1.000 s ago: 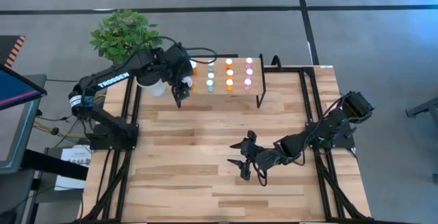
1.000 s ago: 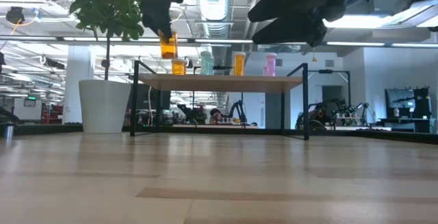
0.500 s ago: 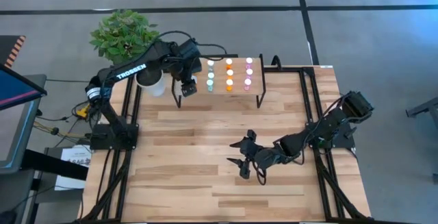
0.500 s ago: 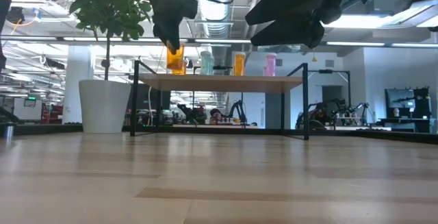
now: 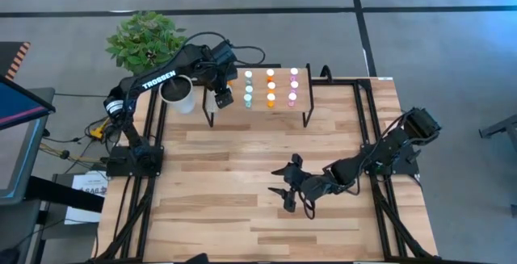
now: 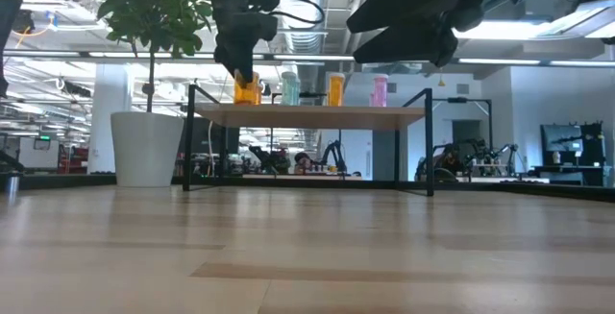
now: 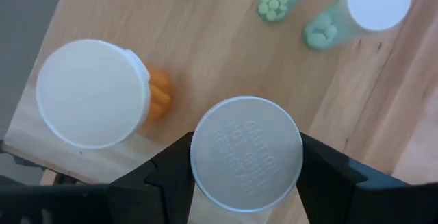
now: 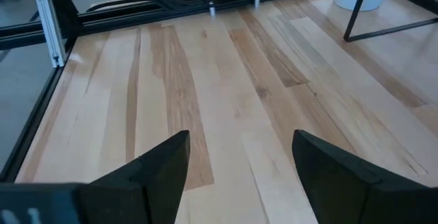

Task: Pick and place medicine bottles onto shelf by color
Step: Put the large orange pill bottle on the shelf aligned with the other large orange pill bottle

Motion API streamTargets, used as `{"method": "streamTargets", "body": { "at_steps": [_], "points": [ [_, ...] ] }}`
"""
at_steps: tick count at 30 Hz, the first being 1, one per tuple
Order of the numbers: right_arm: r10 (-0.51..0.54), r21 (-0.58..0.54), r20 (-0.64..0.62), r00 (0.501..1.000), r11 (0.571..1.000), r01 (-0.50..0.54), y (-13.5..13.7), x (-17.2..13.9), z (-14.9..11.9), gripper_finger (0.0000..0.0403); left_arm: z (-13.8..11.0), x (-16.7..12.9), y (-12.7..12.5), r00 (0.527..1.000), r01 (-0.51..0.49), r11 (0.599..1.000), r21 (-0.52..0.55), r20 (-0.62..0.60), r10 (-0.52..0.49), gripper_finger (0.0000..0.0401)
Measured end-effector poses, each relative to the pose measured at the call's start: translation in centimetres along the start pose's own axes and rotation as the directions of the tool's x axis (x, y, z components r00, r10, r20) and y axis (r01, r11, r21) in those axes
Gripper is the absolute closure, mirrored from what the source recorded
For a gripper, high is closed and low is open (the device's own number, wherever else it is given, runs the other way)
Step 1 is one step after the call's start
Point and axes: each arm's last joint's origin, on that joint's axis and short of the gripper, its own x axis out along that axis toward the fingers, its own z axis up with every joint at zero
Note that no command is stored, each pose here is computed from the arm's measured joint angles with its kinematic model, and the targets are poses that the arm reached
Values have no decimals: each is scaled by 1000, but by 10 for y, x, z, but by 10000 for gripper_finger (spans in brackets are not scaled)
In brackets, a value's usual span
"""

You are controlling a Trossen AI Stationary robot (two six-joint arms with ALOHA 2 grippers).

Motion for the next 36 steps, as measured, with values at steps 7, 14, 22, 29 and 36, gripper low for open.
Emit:
{"method": "streamTargets", "body": {
  "at_steps": [7,14,22,29,36],
  "points": [
    [0,0,0,1000,1000,0,0,0,0,122,2,3,0,1000,29,1000,0,7,-29,199],
    [0,0,0,1000,1000,0,0,0,0,122,3,6,1,999,33,999,1,10,-33,187],
    [0,1,0,1000,1000,0,0,0,0,122,1,6,2,1000,9,1000,-8,-17,-9,170],
    [-3,0,1,1000,1000,3,-1,1,0,122,1,6,2,1000,8,1000,-20,-21,-8,145],
    [-8,1,2,1000,1000,8,-2,1,1,122,-5,-2,0,996,12,1000,-2,-84,-12,119]
  ]
}}
